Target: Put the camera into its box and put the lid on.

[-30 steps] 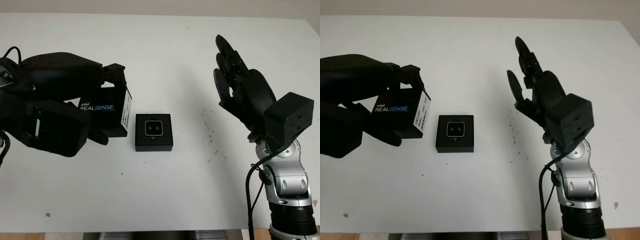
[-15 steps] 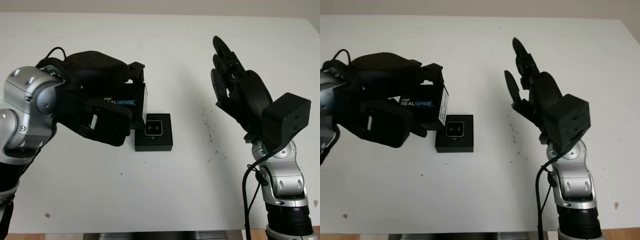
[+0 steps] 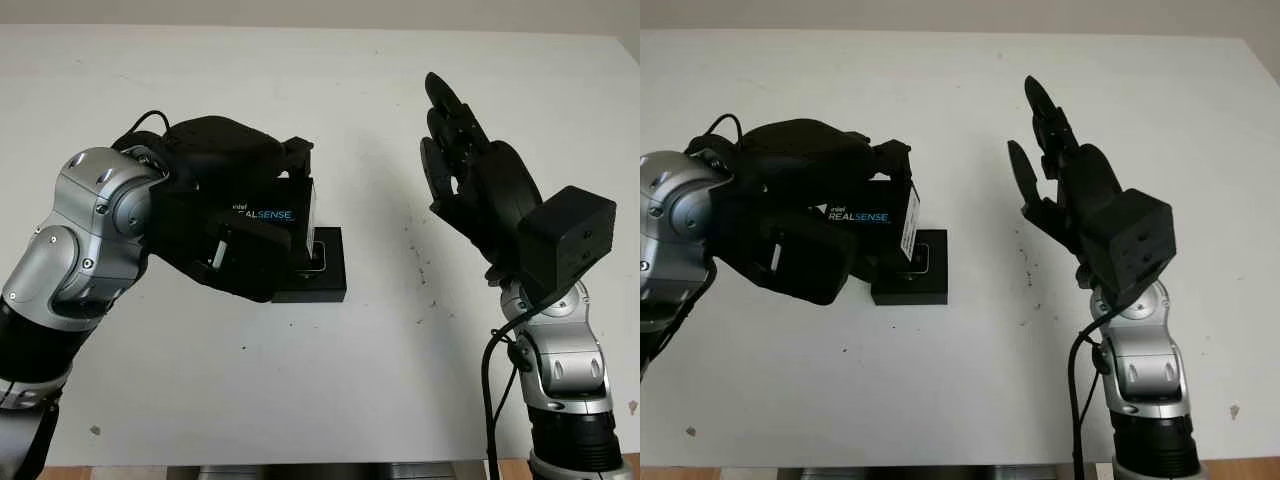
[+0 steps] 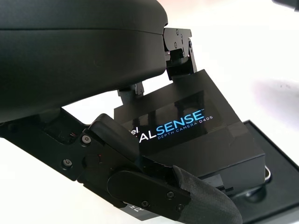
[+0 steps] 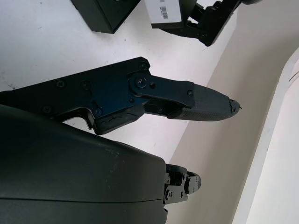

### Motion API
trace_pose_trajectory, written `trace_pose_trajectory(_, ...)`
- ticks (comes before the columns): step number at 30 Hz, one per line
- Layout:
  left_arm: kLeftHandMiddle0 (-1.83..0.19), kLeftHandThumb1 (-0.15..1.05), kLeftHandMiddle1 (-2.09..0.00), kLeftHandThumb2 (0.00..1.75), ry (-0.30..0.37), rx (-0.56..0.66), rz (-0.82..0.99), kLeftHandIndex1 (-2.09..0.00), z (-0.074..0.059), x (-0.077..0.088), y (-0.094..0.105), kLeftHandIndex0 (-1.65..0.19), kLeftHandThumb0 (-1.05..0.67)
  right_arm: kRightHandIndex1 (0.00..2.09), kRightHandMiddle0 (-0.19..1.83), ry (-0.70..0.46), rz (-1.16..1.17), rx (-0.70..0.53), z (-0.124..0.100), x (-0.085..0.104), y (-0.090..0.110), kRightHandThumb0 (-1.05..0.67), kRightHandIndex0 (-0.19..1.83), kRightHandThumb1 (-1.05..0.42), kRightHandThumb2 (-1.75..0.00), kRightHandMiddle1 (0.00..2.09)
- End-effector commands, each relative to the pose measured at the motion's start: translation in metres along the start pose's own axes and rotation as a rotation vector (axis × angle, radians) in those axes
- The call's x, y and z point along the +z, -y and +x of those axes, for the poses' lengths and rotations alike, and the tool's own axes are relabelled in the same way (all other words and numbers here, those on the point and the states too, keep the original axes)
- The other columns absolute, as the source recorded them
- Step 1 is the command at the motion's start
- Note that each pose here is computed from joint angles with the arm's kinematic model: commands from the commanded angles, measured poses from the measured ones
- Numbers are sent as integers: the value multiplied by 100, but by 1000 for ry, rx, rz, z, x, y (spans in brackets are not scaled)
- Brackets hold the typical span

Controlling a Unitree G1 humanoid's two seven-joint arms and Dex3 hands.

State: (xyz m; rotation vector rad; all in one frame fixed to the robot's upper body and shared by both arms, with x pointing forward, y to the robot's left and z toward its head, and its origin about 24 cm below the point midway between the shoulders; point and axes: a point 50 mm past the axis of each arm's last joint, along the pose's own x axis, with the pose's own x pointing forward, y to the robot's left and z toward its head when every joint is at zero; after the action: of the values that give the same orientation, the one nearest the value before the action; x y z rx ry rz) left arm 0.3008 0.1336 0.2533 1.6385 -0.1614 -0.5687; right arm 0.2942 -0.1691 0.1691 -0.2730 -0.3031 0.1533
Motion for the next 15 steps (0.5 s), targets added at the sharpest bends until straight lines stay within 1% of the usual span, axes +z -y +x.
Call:
trace_pose_trajectory(1, -122, 105, -209, 42, 24, -17, 0, -209, -1, 7, -6, -62, -30, 7, -4, 31, 4, -2, 2, 5, -2, -76, -2, -105, -59, 17)
trace_pose_trajectory(3, -126, 105, -209, 44, 27, -63, -20, -209, -1, 10, -7, -67, -32, 7, -5, 33, 5, 0, 2, 5, -3, -76, -2, -105, -59, 18)
trace_pose_trajectory(5, -124, 105, -209, 43, 33, -104, -54, -209, 0, 11, -7, -65, -32, 7, -5, 35, 2, 0, 3, 5, -4, -77, -2, -105, -59, 19)
trace_pose_trajectory(6, -119, 105, -209, 43, 33, -118, -66, -209, 0, 11, -7, -53, -32, 7, -5, 36, 0, 0, 3, 5, -4, -78, -2, -105, -59, 19)
trace_pose_trajectory(8, -114, 105, -209, 43, 29, -148, -90, -209, 0, 12, -6, -47, -32, 7, -6, 38, -8, 1, 3, 5, -5, -80, -2, -105, -59, 20)
trace_pose_trajectory(12, -112, 105, -209, 43, 42, -180, -148, -209, 3, 9, -4, -52, -31, 6, -9, 33, -5, -2, 2, 5, -6, -80, -3, -105, -60, 22)
trace_pose_trajectory(14, -112, 105, -209, 43, 47, -188, -170, -209, 5, 8, -2, -51, -30, 6, -10, 35, 3, -6, 2, 4, -7, -79, -3, -105, -60, 23)
trace_pose_trajectory(15, -113, 105, -209, 43, 46, -192, -176, -209, 5, 7, -1, -54, -30, 6, -10, 37, 5, -8, 2, 4, -7, -79, -2, -105, -60, 23)
